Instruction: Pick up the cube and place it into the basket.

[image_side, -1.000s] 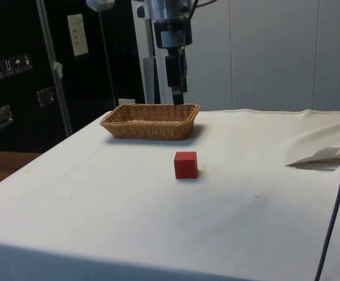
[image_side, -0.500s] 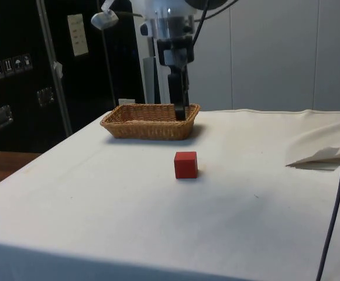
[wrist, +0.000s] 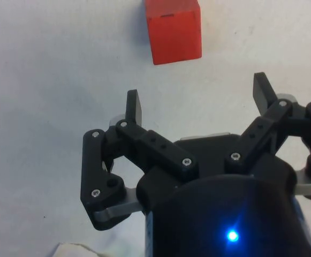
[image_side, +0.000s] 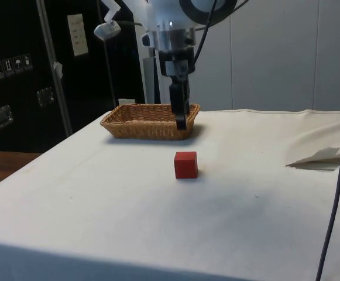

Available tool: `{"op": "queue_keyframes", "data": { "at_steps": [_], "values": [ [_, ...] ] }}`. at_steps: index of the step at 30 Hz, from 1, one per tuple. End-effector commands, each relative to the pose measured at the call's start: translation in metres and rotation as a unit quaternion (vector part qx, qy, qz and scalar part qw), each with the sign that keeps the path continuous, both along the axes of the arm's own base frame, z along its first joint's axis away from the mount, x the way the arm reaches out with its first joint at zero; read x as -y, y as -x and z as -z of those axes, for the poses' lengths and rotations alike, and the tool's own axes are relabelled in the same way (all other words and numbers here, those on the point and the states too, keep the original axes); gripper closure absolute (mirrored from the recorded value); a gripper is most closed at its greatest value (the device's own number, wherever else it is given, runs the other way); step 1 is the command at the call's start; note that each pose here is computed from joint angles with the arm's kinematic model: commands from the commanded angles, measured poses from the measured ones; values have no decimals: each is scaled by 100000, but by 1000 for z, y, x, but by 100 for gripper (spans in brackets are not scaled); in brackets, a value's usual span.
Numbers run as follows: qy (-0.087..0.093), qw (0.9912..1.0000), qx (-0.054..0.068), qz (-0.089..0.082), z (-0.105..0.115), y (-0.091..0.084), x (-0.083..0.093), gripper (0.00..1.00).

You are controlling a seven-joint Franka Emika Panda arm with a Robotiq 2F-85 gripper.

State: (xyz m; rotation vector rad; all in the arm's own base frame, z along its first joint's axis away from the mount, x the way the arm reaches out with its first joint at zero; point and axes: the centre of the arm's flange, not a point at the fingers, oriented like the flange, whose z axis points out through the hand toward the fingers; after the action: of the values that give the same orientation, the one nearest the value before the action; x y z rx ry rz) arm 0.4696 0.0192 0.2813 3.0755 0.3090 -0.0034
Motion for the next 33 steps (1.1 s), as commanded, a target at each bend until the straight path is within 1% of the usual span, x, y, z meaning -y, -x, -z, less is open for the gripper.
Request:
{"op": "queue_keyframes", "data": {
  "at_steps": [1, 7, 8, 9, 16, 17, 18, 24, 25, 26, 27, 33],
  "values": [
    [-437, 99998, 515, 65, 3, 0, 0, 0],
    [-477, 99997, 523, 175, 14, 0, 3, 0],
    [160, 99999, 181, 220, 14, -1, 3, 0],
    [-506, 99997, 574, 247, 16, 0, 3, 0],
    [-747, 99995, 337, 495, 28, -1, 4, 0],
    [-162, 99999, -23, 473, 27, -2, 5, 0],
    [-769, 99995, 341, 524, 29, -1, 4, 0],
    [-1101, 99991, 192, 713, 37, -1, 3, 0],
    [-1161, 99990, 47, 774, 40, -1, 3, 0],
    [-552, 99995, -367, 801, 38, -2, 4, 0],
    [-1184, 99990, 50, 807, 41, -1, 3, 0],
    [-1428, 99985, -88, 926, 49, -1, 1, 0]
  ]
}}
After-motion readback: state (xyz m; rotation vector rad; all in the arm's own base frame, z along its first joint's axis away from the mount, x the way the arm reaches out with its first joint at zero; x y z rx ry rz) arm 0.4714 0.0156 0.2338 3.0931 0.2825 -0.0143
